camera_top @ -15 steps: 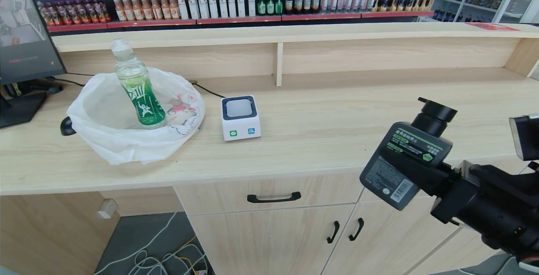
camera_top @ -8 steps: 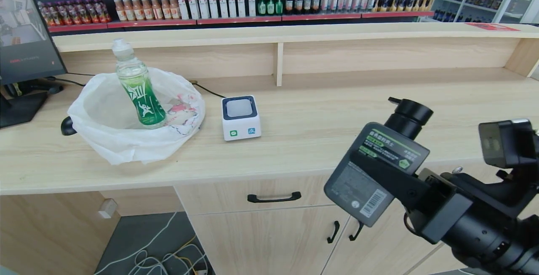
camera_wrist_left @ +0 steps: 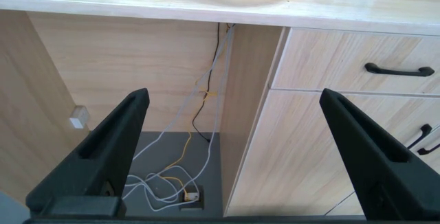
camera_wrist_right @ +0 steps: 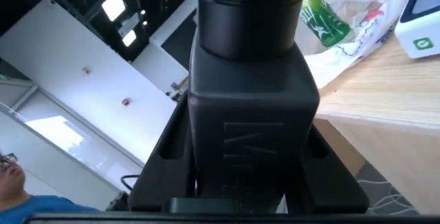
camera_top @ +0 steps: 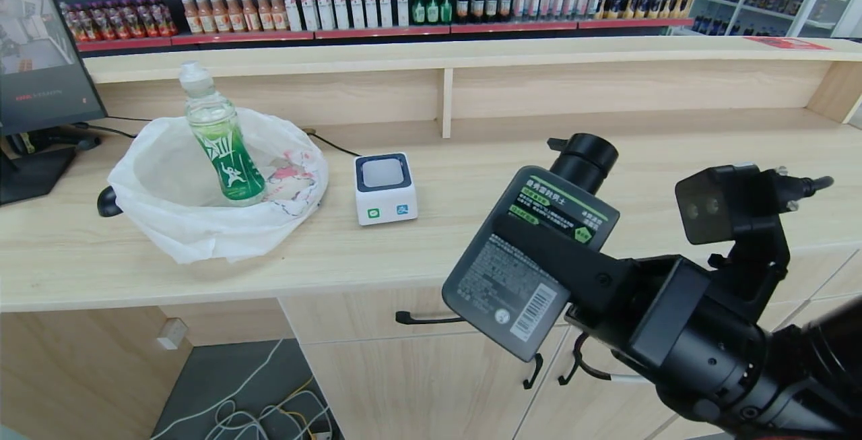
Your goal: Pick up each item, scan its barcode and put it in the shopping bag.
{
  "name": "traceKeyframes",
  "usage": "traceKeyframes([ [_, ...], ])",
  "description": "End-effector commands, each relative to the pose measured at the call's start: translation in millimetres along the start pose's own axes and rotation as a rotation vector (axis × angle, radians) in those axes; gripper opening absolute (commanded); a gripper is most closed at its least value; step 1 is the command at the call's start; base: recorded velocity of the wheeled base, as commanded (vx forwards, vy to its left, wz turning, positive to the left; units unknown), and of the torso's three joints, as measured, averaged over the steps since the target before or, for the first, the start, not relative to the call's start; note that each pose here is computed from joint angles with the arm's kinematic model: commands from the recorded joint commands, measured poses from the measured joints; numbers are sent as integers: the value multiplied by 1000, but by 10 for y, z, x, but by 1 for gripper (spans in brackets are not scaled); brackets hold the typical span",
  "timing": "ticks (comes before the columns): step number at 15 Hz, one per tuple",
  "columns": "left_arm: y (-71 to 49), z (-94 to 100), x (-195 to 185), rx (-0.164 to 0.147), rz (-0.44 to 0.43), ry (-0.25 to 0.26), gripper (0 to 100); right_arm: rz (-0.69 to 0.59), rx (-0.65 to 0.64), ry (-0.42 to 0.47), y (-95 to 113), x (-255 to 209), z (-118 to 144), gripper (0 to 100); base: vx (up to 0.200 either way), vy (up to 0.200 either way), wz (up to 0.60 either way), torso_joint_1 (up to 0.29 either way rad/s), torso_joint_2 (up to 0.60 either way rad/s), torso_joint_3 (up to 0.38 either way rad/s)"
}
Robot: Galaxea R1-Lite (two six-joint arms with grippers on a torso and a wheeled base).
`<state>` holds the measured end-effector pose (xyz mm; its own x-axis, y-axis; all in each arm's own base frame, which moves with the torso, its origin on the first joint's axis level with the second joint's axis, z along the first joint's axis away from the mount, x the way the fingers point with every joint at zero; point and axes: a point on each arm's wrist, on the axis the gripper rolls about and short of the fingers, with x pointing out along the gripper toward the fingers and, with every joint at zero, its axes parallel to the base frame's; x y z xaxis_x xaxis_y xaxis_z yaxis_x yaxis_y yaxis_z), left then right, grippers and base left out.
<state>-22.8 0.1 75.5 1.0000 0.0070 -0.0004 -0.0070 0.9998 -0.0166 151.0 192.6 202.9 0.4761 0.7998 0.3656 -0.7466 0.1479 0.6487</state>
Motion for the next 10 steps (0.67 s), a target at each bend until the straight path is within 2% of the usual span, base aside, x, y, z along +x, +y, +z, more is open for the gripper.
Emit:
traceKeyframes([
  [1,0,0,0,0,1,0,100,17,28,-11,43,-2,28,0,0,0,0,0,0,0],
  [3,0,0,0,0,1,0,100,57,114,-28,140,2,78,0,0,0,0,0,0,0],
  [5,0,0,0,0,1,0,100,54,170,-34,131,1,100,0,0,0,0,0,0,0],
  [10,0,0,0,0,1,0,100,33,193,-26,89,-28,81,0,0,0,0,0,0,0],
])
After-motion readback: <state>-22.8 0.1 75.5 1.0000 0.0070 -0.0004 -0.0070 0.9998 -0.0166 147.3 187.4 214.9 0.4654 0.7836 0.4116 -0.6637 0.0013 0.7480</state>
